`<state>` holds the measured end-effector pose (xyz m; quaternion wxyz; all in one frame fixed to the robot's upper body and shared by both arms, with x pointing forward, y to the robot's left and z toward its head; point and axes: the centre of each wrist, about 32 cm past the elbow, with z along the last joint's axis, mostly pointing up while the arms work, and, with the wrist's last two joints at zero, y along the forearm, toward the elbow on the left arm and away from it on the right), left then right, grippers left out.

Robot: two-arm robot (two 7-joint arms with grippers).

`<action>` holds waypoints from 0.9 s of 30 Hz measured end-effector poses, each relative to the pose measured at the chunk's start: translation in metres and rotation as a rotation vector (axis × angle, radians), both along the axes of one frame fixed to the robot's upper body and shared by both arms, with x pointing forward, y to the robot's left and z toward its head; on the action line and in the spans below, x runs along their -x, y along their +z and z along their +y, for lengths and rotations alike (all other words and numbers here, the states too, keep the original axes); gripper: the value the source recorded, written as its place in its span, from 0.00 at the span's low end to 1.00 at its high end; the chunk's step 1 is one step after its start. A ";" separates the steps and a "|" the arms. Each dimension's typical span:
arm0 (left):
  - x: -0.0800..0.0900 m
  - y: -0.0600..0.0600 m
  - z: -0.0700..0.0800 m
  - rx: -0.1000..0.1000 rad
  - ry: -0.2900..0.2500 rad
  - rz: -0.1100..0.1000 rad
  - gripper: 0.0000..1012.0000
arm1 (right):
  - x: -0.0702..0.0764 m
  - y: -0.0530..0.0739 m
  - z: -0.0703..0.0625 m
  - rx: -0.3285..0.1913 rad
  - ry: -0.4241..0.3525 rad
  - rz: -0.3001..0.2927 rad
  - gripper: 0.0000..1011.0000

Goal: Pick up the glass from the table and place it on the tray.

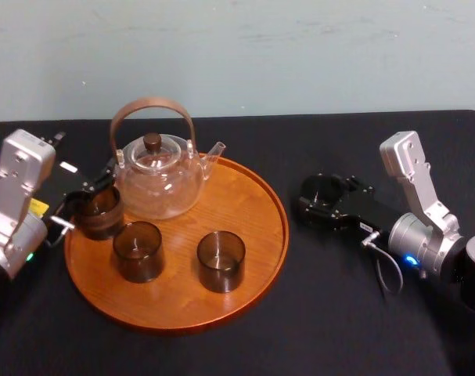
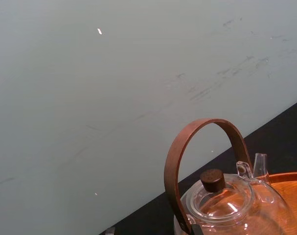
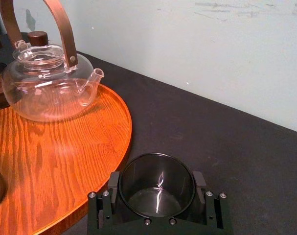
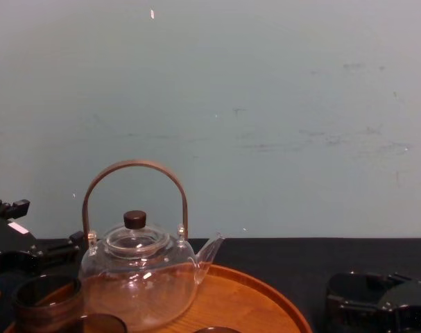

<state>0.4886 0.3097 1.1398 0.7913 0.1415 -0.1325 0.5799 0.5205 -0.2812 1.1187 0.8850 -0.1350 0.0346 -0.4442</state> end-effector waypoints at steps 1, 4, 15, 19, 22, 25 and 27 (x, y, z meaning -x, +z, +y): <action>0.000 0.000 0.000 0.000 0.000 0.000 0.99 | 0.000 0.000 0.000 0.000 0.000 0.000 0.89; 0.000 0.000 0.000 0.000 0.000 0.000 0.99 | 0.001 0.001 0.000 -0.005 0.002 -0.002 0.89; 0.000 0.000 0.000 0.000 0.000 0.000 0.99 | 0.008 0.014 -0.001 -0.020 0.019 -0.031 0.89; 0.000 0.000 0.000 0.000 0.000 0.000 0.99 | 0.011 0.019 0.000 -0.021 0.031 -0.044 0.89; 0.000 0.000 0.000 0.000 0.000 0.000 0.99 | 0.014 0.022 0.001 -0.021 0.038 -0.050 0.89; 0.000 0.000 0.000 0.000 0.000 0.000 0.99 | 0.016 0.025 0.003 -0.020 0.045 -0.055 0.89; 0.000 0.000 0.000 0.000 0.000 0.000 0.99 | 0.016 0.026 0.004 -0.019 0.051 -0.056 0.89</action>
